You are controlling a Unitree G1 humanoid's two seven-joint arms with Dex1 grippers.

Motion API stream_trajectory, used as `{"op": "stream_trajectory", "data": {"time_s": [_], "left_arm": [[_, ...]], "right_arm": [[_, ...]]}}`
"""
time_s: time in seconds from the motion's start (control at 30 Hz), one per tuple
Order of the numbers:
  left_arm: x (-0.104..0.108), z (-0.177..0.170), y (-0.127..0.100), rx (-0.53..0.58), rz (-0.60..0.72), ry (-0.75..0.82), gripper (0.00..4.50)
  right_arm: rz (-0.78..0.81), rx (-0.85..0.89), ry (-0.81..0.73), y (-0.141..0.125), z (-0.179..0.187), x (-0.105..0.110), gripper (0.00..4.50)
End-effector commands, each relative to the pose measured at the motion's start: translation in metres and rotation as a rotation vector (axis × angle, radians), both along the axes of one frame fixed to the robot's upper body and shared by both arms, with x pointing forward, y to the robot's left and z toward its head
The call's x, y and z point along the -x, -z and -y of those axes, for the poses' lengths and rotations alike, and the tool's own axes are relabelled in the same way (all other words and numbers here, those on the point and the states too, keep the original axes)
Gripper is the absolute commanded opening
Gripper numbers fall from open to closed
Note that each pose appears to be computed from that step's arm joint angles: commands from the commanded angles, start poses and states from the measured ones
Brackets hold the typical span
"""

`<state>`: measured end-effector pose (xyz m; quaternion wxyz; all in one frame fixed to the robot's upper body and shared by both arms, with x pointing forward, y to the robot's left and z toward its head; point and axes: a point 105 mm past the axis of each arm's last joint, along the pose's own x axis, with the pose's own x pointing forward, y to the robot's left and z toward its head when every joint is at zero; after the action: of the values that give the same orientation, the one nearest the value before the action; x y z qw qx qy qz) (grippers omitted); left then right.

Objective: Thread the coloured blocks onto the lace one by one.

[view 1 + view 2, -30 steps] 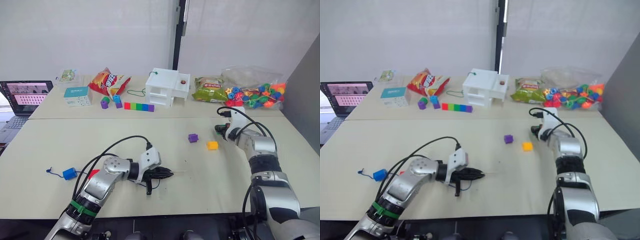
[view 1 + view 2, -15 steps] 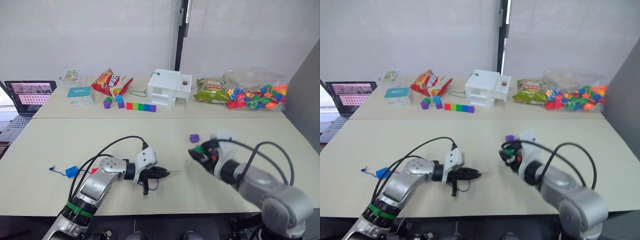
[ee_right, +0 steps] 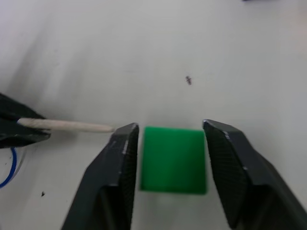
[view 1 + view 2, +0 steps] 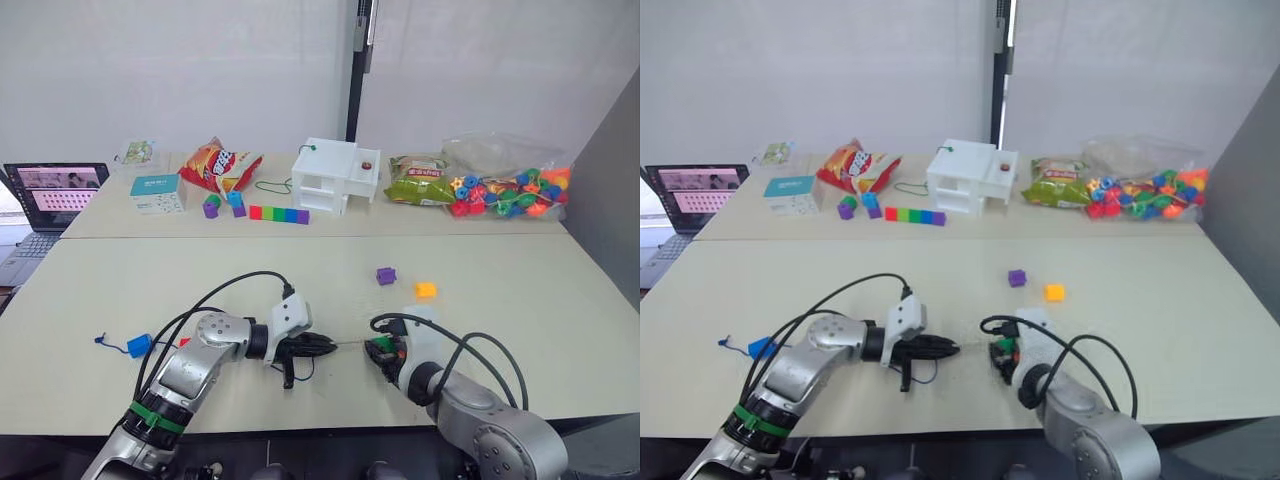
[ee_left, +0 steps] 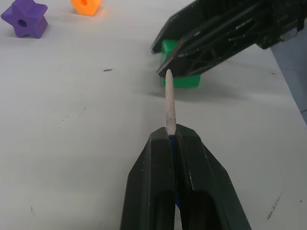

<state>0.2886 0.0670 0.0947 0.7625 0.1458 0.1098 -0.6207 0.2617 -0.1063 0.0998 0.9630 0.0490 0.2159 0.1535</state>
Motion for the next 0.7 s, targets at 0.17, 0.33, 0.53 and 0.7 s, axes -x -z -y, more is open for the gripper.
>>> {"op": "stream_trajectory", "data": {"time_s": [0.17,0.33,0.53,0.7], "left_arm": [[0.002,-0.001,-0.013,0.024,0.037,0.007,0.0],[0.002,-0.001,-0.013,0.023,0.038,0.005,0.0],[0.007,-0.001,-0.013,0.013,0.038,0.019,0.0],[0.012,0.0,-0.017,0.005,0.034,0.025,0.0]], "right_arm": [[0.126,0.017,-0.29,-0.057,0.019,-0.006,4.44],[0.105,0.102,-0.588,-0.069,0.024,-0.005,4.44],[0.09,0.472,-1.081,-0.029,0.024,-0.012,4.44],[0.131,0.583,-1.277,-0.013,0.021,-0.02,4.44]]}}
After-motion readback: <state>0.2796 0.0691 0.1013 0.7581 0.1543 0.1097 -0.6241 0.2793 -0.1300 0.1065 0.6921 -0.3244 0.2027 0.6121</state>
